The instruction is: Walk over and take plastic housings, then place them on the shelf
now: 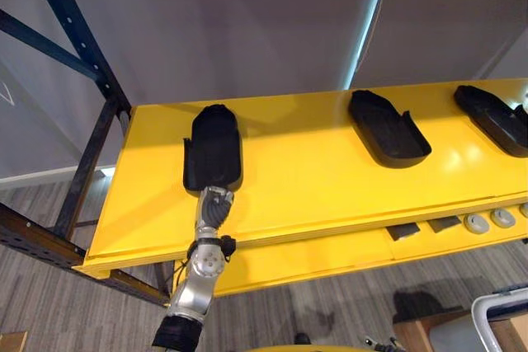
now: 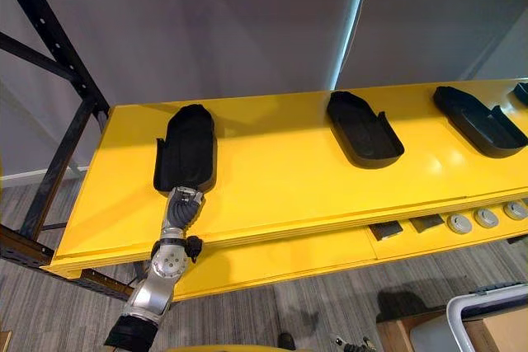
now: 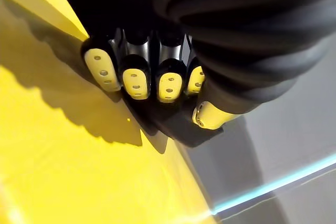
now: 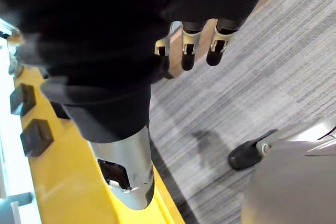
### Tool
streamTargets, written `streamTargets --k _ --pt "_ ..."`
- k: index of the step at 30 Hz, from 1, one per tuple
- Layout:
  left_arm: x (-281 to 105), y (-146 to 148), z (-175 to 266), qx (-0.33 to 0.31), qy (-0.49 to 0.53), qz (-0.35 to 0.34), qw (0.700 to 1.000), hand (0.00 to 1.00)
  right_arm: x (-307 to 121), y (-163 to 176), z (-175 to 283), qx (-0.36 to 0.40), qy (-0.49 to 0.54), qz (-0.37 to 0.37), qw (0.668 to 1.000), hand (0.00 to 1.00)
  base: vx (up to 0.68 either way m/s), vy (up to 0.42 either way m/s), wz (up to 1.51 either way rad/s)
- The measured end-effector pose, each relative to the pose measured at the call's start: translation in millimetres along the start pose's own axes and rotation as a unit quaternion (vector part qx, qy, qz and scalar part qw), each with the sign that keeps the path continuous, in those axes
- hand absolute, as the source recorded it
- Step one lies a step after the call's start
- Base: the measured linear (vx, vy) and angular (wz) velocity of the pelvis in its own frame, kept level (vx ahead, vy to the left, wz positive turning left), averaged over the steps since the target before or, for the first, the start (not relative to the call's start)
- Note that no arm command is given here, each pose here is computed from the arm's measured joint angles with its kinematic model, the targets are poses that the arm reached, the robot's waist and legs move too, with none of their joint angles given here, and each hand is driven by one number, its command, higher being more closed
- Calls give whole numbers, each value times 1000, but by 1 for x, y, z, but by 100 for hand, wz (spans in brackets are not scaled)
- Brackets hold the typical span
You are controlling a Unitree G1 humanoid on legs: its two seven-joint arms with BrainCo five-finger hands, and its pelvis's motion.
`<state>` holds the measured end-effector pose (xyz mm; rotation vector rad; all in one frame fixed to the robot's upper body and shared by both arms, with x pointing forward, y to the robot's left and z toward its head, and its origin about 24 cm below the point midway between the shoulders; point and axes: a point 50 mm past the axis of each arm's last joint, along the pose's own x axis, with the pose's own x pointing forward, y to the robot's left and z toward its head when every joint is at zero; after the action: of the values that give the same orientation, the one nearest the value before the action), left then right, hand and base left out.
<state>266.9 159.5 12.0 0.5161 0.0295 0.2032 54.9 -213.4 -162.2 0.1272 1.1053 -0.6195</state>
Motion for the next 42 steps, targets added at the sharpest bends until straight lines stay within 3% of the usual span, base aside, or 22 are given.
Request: streamTargets --k 14,21,25,28,34,38,39,42 --pt "10 11 2 0 -1 21 1000 100 0 1 0 -7 1 3 1000 0 -2 2 -1" --pt "-14 36 61 -87 -131 59 986 100 0 -2 -3 2 8 -3 1000 0 4 6 4" --pt "-35 76 107 -141 -258 133 947 100 1 -6 -6 0 13 -8 1000 0 -20 -2 10" --pt "-50 108 108 -195 -278 222 914 100 -1 -9 -10 -1 18 -12 1000 0 -28 -13 22" --pt "-79 147 65 -251 -194 356 879 100 -2 -7 -14 -1 22 -12 1000 0 3 -14 23" --pt "-92 151 37 -257 -127 384 878 100 -3 -3 -11 -5 12 -12 1000 0 21 12 16" --pt "-92 148 18 -256 -82 391 880 0 -3 -1 -7 -18 3 -5 1000 0 4 4 10" --pt "-96 130 -39 -257 66 390 882 0 -3 9 5 -31 -21 14 999 0 -3 2 11"
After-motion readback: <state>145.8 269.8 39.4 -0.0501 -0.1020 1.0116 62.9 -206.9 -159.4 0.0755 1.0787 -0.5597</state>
